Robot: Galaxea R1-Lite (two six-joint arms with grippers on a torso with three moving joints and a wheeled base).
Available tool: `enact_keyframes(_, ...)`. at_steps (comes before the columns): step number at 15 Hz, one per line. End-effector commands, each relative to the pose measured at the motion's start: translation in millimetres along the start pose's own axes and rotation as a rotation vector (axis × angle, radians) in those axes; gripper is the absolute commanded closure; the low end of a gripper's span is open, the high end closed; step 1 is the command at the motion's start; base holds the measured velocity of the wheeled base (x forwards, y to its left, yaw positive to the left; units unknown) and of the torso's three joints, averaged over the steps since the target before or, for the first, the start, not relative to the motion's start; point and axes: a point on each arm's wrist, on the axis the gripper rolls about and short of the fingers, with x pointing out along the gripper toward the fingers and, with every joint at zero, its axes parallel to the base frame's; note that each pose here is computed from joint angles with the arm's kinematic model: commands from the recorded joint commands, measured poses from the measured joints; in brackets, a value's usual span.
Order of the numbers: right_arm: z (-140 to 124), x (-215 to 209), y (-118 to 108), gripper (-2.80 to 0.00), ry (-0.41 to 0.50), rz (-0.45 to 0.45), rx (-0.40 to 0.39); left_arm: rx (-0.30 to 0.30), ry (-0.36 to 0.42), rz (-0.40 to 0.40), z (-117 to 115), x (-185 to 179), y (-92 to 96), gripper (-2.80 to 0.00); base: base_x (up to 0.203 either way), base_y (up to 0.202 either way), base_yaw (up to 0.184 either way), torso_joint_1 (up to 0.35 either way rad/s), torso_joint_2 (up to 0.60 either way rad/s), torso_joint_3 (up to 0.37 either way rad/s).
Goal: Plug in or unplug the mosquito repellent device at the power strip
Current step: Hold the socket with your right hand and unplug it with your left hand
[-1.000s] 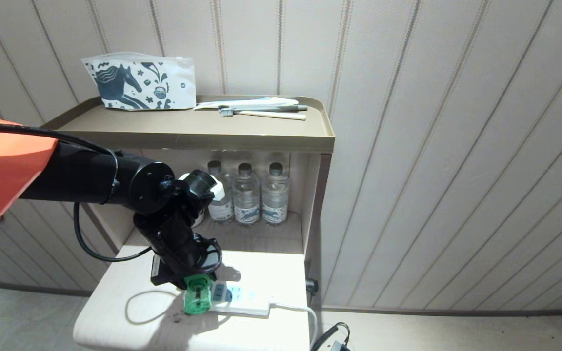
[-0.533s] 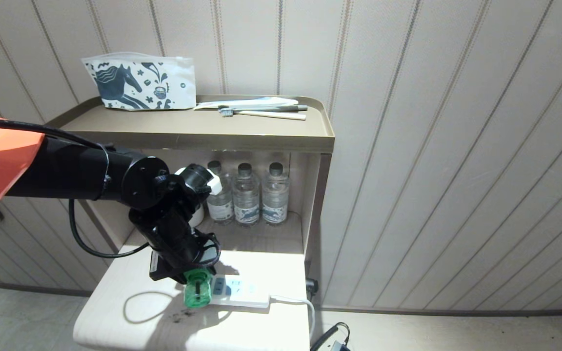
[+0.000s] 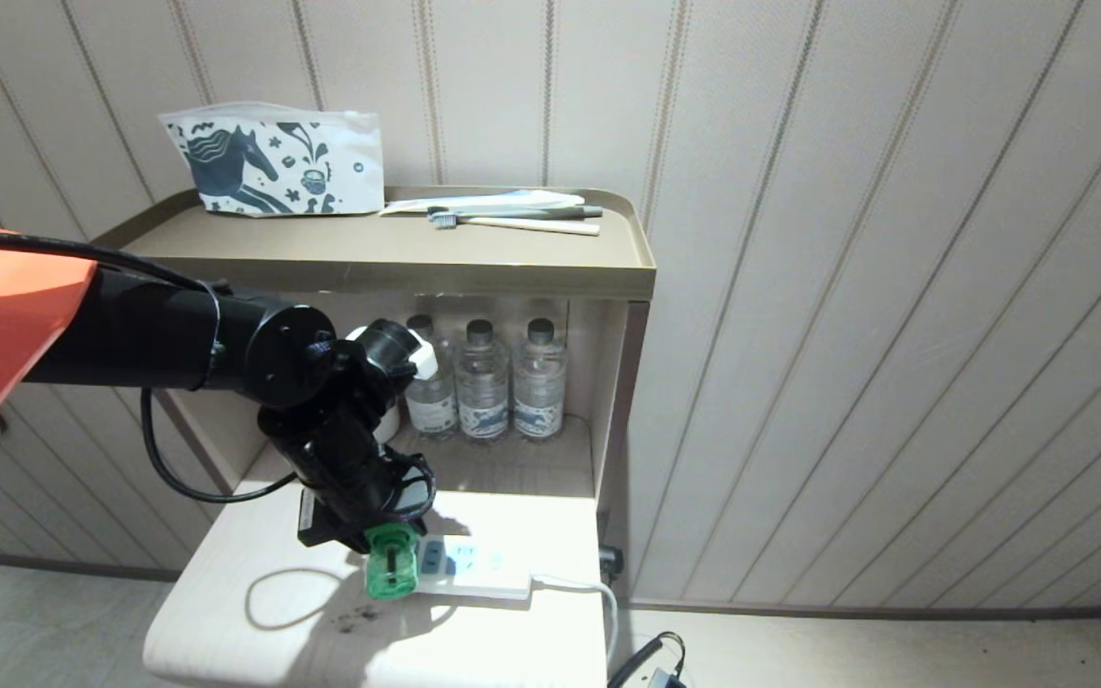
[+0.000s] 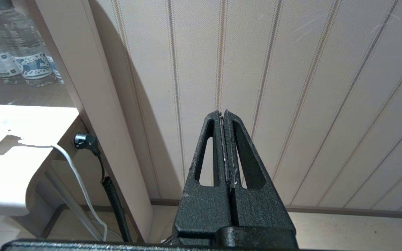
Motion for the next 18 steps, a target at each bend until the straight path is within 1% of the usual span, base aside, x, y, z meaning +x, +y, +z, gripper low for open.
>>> enact_keyframes(1,0.2,0.0,0.0,0.00,-0.002,0.000,-0.002,-0.005,-0.003,-0.001,1.7,-1.0,-1.3,0.00,0.000,0.000,0.000,0.000,0.00,0.000)
enact_keyframes(3,-1.4,0.1,0.1,0.00,0.015,0.006,-0.010,-0.005,-0.008,-0.004,2.8,-1.8,-2.3,0.00,0.000,0.000,0.000,0.000,0.00,0.000)
enact_keyframes(4,3.6,0.4,0.3,0.00,0.021,0.008,-0.005,-0.005,-0.005,-0.003,2.4,-1.4,-2.0,0.00,0.000,0.000,0.000,0.000,0.00,0.000)
enact_keyframes(5,16.9,-1.5,1.0,0.00,0.017,0.020,0.004,-0.004,-0.006,-0.004,2.2,-1.3,-2.5,0.00,0.000,0.000,0.000,0.000,0.00,0.000)
enact_keyframes(6,40.2,-4.6,2.2,0.00,0.006,0.042,0.020,-0.004,-0.004,-0.004,2.6,-0.1,-2.8,0.00,0.000,0.000,0.000,0.000,0.00,0.000)
enact_keyframes(7,72.8,-7.7,3.8,0.00,-0.024,0.070,0.047,-0.004,0.001,-0.001,3.0,2.6,-3.2,0.00,0.000,0.000,0.000,0.000,0.00,0.000)
enact_keyframes(8,105.6,-5.1,5.4,0.00,-0.029,0.104,0.085,-0.004,0.003,0.001,3.2,4.0,-3.4,0.00,0.000,0.000,0.000,0.000,0.00,0.000)
enact_keyframes(9,129.6,10.6,7.2,0.00,0.021,0.141,0.119,-0.002,0.007,0.002,3.1,6.2,-4.1,0.00,0.000,0.000,0.000,0.000,0.00,0.000)
enact_keyframes(10,140.4,37.0,8.8,0.00,0.115,0.174,0.145,-0.001,0.006,0.001,2.8,6.2,-4.6,0.00,0.000,0.000,0.000,0.000,0.00,0.000)
enact_keyframes(11,139.7,65.6,10.3,0.00,0.226,0.207,0.171,0.001,0.008,0.000,2.5,6.2,-5.0,0.00,0.000,0.000,0.000,0.000,0.00,0.000)
enact_keyframes(12,131.1,100.1,12.8,0.00,0.349,0.244,0.195,0.002,0.007,-0.002,2.3,5.9,-5.6,0.00,0.000,0.000,0.000,0.000,0.00,0.000)
enact_keyframes(13,119.6,129.7,17.0,0.00,0.449,0.284,0.218,0.004,0.006,-0.002,1.9,5.8,-6.2,0.00,0.000,0.000,0.000,0.000,0.00,0.000)
enact_keyframes(14,104.7,158.0,25.9,0.00,0.537,0.334,0.234,0.008,0.004,-0.003,1.2,5.6,-7.4,0.00,0.000,0.000,0.000,0.000,0.00,0.000)
enact_keyframes(16,73.7,194.9,61.2,0.00,0.676,0.456,0.221,0.007,0.004,-0.004,2.3,5.8,-7.7,0.00,0.000,0.000,0.000,0.000,0.00,0.000)
enact_keyframes(17,56.3,208.7,84.0,0.00,0.734,0.494,0.200,0.008,0.008,0.000,2.5,8.3,-8.6,0.00,0.000,0.000,0.000,0.000,0.00,0.000)
enact_keyframes(18,41.7,218.7,107.1,0.00,0.764,0.529,0.187,0.010,0.009,-0.001,2.3,8.0,-9.9,0.00,0.000,0.000,0.000,0.000,0.00,0.000)
